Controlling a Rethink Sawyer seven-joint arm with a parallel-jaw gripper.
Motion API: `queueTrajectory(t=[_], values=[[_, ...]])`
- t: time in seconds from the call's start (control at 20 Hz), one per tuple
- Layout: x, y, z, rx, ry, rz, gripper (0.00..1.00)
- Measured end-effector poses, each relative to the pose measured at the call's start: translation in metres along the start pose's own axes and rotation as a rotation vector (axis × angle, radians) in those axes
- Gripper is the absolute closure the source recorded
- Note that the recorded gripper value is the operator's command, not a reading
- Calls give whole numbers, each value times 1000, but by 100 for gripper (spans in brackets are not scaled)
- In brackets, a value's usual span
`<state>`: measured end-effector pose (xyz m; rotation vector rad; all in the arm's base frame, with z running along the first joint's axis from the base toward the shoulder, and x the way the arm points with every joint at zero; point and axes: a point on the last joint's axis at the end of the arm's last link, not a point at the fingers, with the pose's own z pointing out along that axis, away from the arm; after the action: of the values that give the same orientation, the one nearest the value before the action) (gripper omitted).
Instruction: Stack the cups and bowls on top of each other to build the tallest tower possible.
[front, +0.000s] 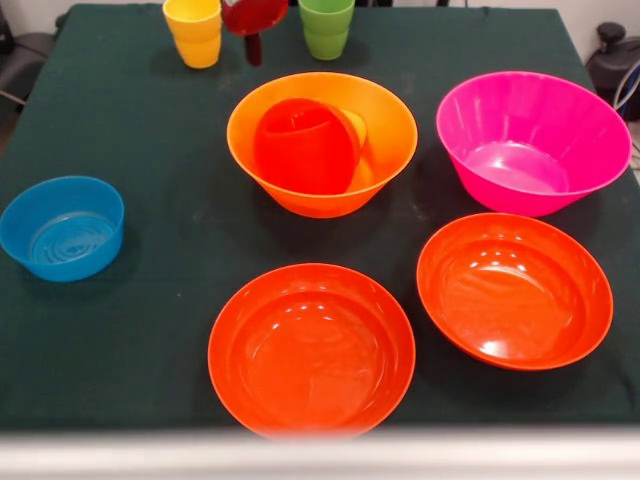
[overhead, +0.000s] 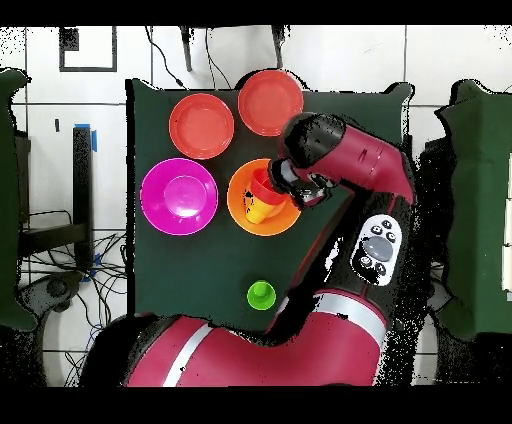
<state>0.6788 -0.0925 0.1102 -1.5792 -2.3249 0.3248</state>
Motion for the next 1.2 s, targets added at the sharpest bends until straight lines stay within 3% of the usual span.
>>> queueTrajectory(t=[0.45, 1.2], values=[[8, 9, 5, -12, 13, 1, 0], [-2, 26, 29, 5, 8, 2, 0]])
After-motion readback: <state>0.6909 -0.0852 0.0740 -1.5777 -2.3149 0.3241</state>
